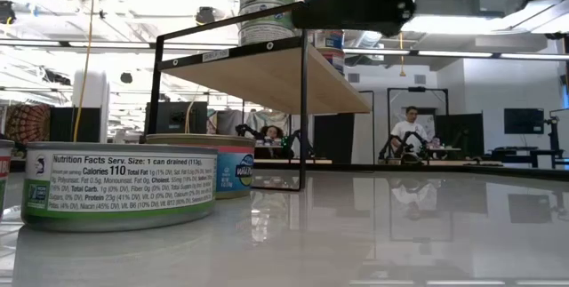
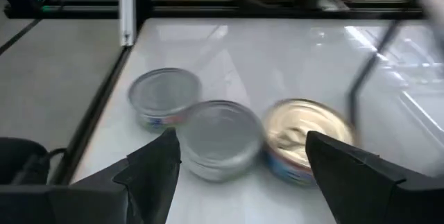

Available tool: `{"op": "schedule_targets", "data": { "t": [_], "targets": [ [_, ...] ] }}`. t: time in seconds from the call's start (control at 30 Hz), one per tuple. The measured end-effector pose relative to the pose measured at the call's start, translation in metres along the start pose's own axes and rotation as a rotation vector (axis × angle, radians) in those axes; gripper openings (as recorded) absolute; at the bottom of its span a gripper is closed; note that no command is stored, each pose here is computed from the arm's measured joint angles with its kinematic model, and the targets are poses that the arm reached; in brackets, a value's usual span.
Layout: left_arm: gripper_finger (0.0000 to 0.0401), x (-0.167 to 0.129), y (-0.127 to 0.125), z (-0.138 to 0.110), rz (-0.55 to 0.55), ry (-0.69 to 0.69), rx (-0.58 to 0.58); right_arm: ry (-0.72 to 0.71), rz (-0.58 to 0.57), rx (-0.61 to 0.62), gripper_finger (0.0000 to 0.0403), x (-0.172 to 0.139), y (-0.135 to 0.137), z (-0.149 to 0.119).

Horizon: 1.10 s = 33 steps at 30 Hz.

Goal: Stack canned seafood by type on shelf
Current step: Stack the green tuna can on top of the stacked green tuna can on the shelf

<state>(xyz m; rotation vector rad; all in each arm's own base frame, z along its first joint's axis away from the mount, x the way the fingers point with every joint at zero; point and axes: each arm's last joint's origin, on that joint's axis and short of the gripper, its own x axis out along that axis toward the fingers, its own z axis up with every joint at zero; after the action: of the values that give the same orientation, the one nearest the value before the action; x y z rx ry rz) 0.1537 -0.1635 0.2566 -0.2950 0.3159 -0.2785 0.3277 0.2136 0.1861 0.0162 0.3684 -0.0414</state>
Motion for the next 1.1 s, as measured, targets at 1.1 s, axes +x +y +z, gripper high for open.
{"op": "schedule_targets", "data": {
  "t": [1.1],
  "targets": [
    [0.0240, 0.000, 0.003, 0.004, 0.118, -0.104, -0.176, 0.323, 0.013, 0.117, 0.0289, 0.092, 0.022, -0.028]
  ]
}}
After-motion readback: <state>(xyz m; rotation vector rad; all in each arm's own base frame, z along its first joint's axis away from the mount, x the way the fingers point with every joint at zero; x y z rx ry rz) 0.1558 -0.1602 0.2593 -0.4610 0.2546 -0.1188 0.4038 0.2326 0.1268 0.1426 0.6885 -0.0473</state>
